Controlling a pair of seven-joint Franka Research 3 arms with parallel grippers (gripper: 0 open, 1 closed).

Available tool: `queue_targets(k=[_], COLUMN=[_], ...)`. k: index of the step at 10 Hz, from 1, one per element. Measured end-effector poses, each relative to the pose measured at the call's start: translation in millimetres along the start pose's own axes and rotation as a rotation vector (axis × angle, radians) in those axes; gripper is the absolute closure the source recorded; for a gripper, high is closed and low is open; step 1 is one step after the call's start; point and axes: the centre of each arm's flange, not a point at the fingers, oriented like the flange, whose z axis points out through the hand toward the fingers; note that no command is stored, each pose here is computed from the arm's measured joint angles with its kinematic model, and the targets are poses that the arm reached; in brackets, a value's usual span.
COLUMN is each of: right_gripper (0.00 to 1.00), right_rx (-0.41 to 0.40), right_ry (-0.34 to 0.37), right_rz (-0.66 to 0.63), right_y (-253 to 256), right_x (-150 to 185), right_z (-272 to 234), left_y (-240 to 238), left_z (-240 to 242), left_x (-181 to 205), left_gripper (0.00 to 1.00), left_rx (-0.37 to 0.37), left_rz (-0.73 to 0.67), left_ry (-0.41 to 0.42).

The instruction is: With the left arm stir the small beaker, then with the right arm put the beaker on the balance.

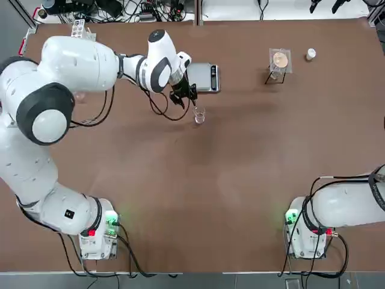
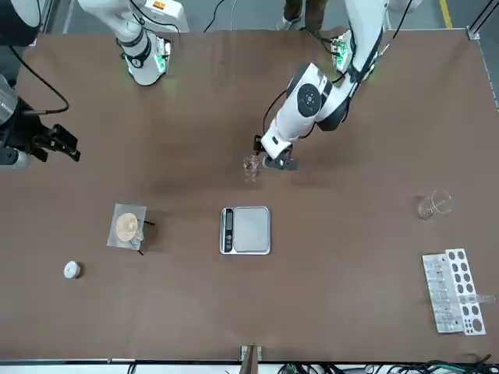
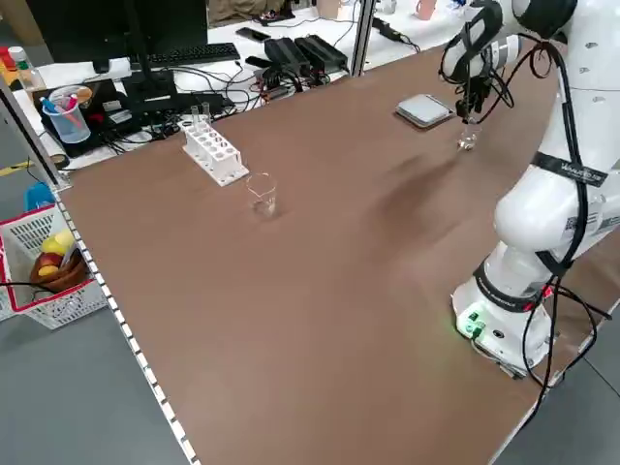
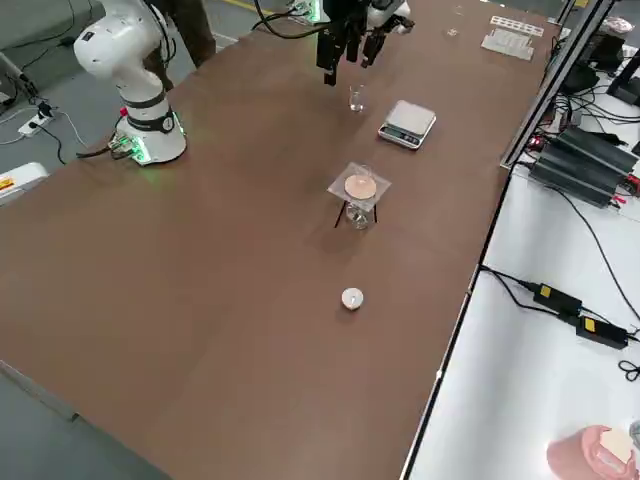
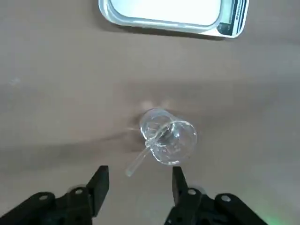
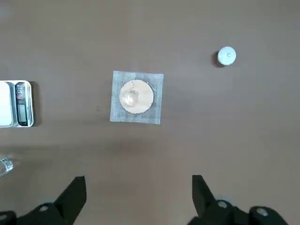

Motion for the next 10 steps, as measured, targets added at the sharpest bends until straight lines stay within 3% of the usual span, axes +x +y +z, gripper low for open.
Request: queue_targets(k=[4,9,10], right_gripper=[0.0,0.0,0.0], right_rx=[-0.001,-0.001,-0.001], right_ry=[-0.014,-0.015,-0.015], right_rz=[0.003,0.004,0.005], right_y=[2.0,2.3,2.7], right_x=[-1.4,-1.5,-1.6], right_z=[1.2,1.3,1.3], left_y=[3.0,4.0,4.2], left_z=[17.5,16.6,16.2], left_x=[-4.4,-3.5,-3.2], left_gripper=[0.42,0.6,0.6], left_rx=[-0.008,-0.013,-0.014], left_rz=[0.006,0.007,0.007], left_ry=[-0.003,0.005,0.006])
